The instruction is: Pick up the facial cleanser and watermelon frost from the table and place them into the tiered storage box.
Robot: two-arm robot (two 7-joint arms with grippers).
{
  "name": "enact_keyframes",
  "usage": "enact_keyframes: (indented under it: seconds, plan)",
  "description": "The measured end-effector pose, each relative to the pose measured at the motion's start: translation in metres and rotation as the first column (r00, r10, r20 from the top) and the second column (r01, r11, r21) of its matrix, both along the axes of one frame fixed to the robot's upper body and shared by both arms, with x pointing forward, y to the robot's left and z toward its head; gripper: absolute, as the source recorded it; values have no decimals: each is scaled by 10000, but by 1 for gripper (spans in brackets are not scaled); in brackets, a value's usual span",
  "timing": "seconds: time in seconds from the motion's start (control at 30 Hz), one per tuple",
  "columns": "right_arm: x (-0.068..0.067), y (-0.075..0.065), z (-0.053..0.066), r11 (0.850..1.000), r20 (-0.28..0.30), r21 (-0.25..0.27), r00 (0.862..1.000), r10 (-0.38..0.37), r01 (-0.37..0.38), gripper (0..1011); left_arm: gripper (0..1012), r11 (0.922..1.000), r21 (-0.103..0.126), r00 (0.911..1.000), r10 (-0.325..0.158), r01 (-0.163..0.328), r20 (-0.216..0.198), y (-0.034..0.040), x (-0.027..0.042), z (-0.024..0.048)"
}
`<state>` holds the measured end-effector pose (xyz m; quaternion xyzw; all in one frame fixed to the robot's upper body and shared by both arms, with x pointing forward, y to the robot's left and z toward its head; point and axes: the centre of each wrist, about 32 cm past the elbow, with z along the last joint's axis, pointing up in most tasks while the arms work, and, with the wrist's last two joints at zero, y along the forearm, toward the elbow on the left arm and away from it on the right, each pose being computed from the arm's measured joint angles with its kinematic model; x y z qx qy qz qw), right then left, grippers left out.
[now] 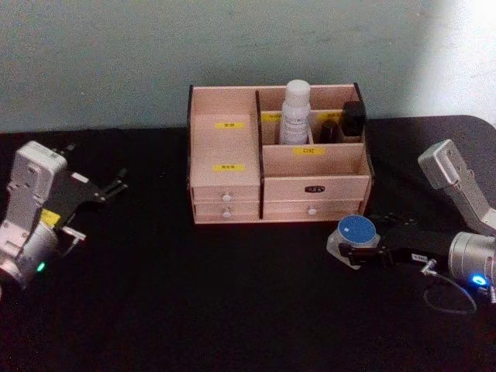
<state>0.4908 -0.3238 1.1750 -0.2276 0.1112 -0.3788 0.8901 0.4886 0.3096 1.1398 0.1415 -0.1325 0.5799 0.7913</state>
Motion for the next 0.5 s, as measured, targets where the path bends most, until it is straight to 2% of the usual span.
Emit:
enact_keyframes:
  seconds: [0.5]
  plan:
    - [-2,-3,5,10000,22,-6,10000,-9,9,1000,1001,10000,0,10000,0,0,0,0,0,0]
